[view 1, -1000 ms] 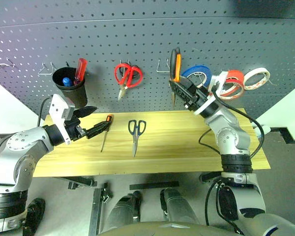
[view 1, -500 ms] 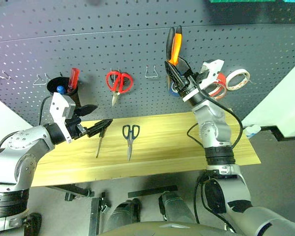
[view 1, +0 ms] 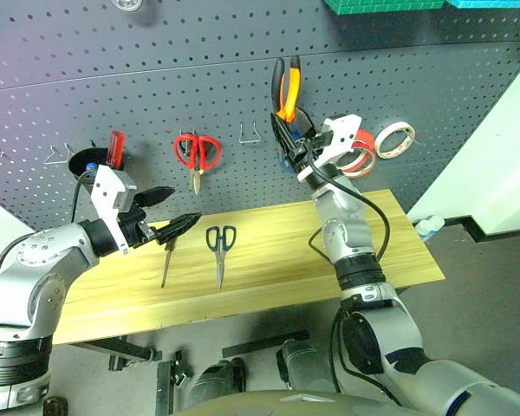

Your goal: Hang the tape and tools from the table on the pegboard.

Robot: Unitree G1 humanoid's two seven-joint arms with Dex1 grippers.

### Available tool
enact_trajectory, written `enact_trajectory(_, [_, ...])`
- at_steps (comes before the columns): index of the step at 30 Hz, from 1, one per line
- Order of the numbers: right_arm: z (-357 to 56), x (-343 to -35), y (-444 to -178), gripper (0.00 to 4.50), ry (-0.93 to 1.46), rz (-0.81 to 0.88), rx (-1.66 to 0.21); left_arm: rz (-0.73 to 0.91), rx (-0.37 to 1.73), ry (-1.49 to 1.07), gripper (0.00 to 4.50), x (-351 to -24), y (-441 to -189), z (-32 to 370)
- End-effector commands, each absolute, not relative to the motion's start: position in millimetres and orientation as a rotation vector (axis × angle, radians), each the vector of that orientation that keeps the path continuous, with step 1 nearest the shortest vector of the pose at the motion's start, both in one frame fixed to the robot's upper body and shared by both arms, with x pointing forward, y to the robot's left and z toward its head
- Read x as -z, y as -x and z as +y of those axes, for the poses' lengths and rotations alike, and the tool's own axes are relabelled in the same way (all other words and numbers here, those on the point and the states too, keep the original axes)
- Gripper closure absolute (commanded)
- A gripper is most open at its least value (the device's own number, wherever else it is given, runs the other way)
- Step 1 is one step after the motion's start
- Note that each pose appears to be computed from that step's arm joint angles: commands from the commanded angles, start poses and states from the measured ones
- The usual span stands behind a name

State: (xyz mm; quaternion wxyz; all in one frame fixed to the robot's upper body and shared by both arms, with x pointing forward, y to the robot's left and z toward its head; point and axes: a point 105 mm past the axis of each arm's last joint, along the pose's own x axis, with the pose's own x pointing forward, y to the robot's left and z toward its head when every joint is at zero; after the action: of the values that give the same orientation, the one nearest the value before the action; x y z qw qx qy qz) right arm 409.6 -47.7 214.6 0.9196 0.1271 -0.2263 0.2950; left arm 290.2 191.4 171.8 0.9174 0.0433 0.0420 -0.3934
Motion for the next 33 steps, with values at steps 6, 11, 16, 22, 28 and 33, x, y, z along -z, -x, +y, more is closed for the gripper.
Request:
enact_trajectory(6, [-22,-274,-407,2.42,-0.293,-0.633,-0.69,0.055,0.783,-0.107,0.0,-183,-275,193])
enact_trajectory(11, [-11,-283,-407,2.42,-0.328,-0.646,-0.715,0.059,0.764,-0.095,0.0,-183,-268,194])
enact_trajectory(16, [-6,-285,-412,2.42,-0.323,-0.641,-0.714,0.072,0.75,-0.091,0.0,-183,-261,194])
enact_trajectory(22, [-11,-283,-421,2.42,-0.286,-0.636,-0.664,0.084,0.733,-0.093,0.0,-184,-257,196])
enact_trajectory(28, [-25,-285,-431,2.42,-0.232,-0.641,-0.582,0.095,0.73,-0.087,0.0,-183,-254,195])
enact_trajectory(33, [-38,-286,-436,2.42,-0.205,-0.652,-0.521,0.099,0.731,-0.084,0.0,-182,-254,195])
